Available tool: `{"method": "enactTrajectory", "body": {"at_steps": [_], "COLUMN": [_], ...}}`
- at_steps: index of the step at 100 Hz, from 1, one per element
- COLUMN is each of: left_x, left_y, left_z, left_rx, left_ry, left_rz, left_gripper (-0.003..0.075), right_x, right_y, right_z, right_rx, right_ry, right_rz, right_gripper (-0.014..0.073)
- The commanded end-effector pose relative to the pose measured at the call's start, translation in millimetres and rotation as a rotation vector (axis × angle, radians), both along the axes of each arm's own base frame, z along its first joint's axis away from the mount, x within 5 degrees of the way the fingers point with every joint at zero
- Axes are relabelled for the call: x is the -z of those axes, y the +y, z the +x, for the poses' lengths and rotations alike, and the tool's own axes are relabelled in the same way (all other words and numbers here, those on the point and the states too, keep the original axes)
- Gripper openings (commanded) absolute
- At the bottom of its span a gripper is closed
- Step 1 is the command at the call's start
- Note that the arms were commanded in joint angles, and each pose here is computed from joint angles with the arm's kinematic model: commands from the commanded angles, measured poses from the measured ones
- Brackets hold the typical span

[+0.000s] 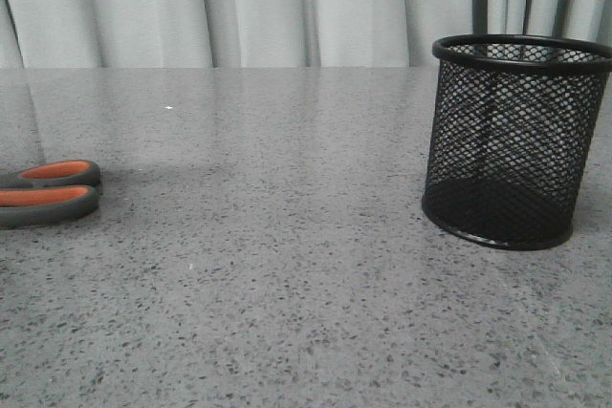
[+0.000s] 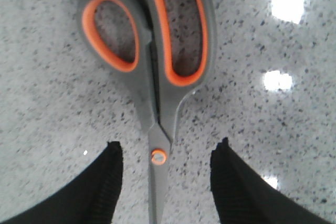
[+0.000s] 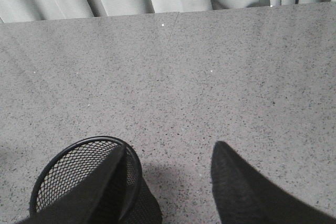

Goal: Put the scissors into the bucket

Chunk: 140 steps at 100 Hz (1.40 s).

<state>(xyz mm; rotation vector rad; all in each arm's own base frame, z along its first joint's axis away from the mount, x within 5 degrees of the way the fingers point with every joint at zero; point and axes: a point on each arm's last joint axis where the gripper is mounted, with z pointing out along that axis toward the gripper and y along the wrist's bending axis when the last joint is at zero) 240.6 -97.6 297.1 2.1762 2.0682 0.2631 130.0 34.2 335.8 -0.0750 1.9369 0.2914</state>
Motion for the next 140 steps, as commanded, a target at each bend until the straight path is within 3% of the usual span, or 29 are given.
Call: {"method": "enactTrajectory", "body": {"at_steps": [1,32,43,79,103,140], "left_x": [-11,-2,0,0,7,28], "left_y": [-2,-7,-8,21,19,17], "left_z": [2,8,10,24,26,36], "left_rx": [-0.004,-0.004,-0.005,-0.16,-0.046,-0.049], "left_ry": [-0.04,-0.023,-0.02,-0.019,0.026,0.105], "left_rz": [-0.042,-0.05,-0.054,-0.149,-0.15,-0.126], "left_gripper": [0.0359,0.036,0.0407,0.043,0.043,0.0428], "right_x": [-16,-14,-13,-13,-10,-6], "right_y": [0,0,0,0,0,0], "right_z": [2,1,1,1,2,2], "right_rx": [-0.003,-0.003,-0.003,-0.003,-0.002,-0.003], "right_ry": [-0.089,-0.072,-0.07,-0.071,-0.066,-0.056], "right_rz": [0.0,-0.007,-0.007,-0.009,-0.019,-0.022], "right_gripper": [0.0328,0.0328,0.0328,0.0328,0.0328,0.0324]}}
